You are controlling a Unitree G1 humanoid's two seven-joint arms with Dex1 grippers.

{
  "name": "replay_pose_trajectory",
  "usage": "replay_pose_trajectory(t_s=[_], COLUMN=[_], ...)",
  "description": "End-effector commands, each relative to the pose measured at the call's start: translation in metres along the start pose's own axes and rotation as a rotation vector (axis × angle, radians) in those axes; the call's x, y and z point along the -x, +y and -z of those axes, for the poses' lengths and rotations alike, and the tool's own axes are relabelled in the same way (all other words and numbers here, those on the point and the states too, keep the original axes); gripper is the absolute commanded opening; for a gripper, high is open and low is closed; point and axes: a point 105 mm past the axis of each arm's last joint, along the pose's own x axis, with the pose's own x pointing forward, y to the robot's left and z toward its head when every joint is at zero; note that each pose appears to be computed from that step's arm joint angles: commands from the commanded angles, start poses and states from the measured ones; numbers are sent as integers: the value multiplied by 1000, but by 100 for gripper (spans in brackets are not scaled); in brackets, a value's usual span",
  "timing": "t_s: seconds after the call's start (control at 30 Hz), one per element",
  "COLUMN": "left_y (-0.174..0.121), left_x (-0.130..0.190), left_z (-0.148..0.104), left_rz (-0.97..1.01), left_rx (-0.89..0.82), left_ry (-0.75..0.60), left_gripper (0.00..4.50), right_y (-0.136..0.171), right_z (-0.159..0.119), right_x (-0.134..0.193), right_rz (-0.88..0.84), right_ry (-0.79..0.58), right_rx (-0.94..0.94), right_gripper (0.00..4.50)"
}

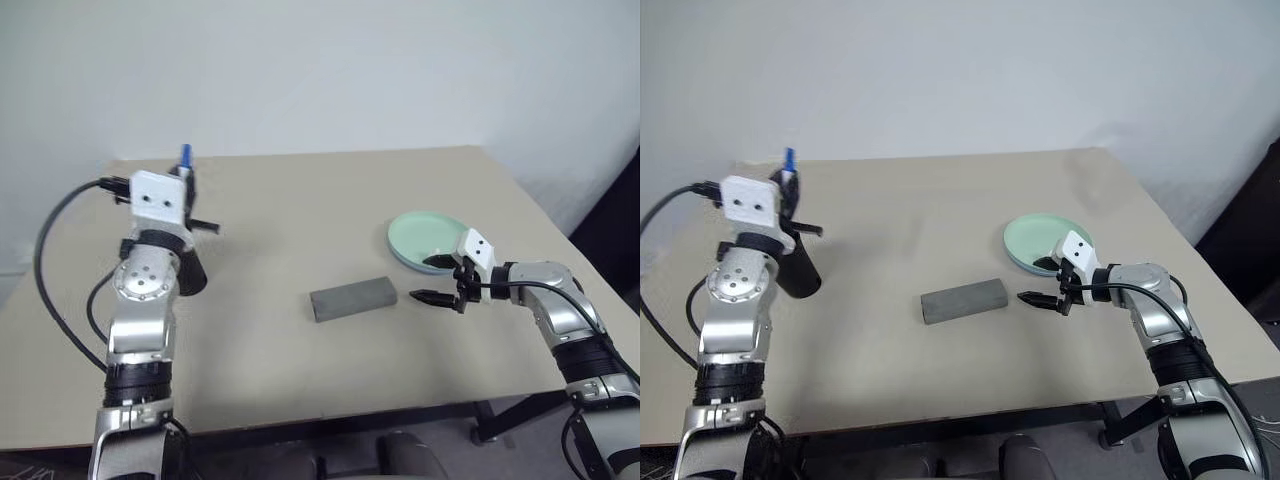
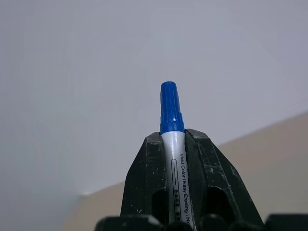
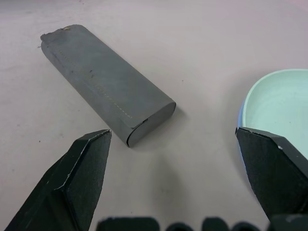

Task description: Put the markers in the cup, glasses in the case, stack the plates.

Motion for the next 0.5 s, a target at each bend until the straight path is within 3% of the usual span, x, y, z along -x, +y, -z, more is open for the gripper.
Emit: replay_pose_trajectory(t_s=[0.03,0.37,0.5], left_y=[20,11,9], left_x=[-6,-4,-7], left_z=[-5,14,20], left_rz=[-108,-101,-104], left_rx=[-62,-50,-41], left_ry=[-39,-64,-65], left_gripper=[14,14,146], right_y=[-6,-6,-6], right_z=[-17,-15,-17], right_x=[6,7,6], right_rz=[31,42,42], right_ry=[-39,-39,-42], right_rx=[46,41,43], right_gripper=[450,450,450])
